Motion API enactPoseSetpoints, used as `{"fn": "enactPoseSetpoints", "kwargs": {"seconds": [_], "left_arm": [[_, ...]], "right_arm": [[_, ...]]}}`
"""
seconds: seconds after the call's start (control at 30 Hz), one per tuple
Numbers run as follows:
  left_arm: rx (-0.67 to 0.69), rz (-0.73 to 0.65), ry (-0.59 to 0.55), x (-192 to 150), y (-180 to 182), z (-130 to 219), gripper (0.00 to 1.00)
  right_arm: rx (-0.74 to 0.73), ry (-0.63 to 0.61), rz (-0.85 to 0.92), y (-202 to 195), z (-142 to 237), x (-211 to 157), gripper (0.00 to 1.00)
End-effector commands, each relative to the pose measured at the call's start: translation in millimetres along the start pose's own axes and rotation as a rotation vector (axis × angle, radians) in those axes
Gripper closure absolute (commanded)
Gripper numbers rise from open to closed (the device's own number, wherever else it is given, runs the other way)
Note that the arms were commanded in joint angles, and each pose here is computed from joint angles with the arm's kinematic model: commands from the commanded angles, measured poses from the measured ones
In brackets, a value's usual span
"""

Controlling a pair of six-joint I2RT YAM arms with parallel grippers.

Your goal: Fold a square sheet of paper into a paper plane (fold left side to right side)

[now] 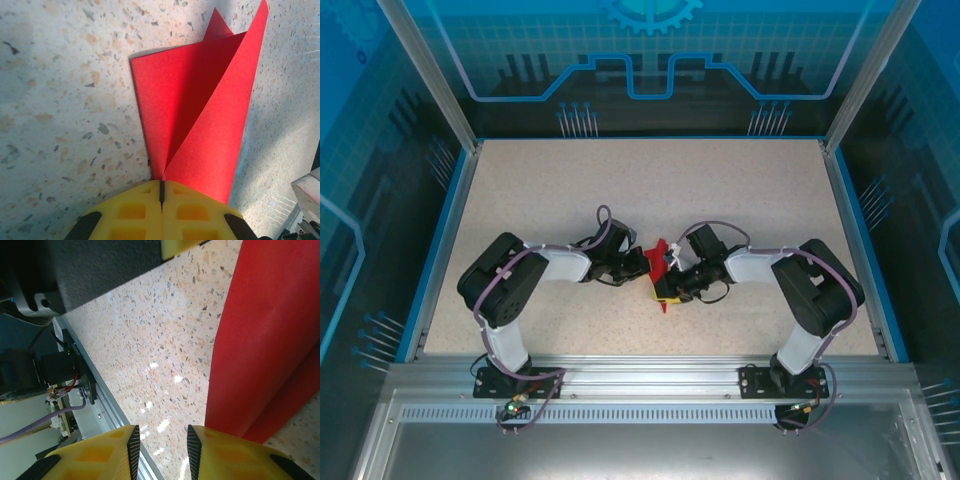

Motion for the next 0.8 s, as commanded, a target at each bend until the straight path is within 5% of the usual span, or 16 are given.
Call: {"fn": "enactPoseSetpoints", "kwargs": {"seconds": [0.0,0.77], "left_arm": [[0.038,-0.011,-0.005,6.4,8.0,-1.6,1.0],[0.075,0.011,0.006,11.4,22.3,-13.8,1.0]], "right_arm": [[-0.01,0.014,0.0,0.9,-7.6,-1.5,0.67],[-0.099,0.022,-0.022,-14.9,-14.1,-4.2,0.66]]}}
Point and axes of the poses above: each hand's point on the last joint's axis, 136 mm out from that joint toward the fingers, its own z axis back along the fingers, its own y axis along the line the jaws close on, x = y × z, the point moved 2 cm from there along z, back along the fingers, and after that the axes turned 12 degrees about -z, right-handed, at the moved point
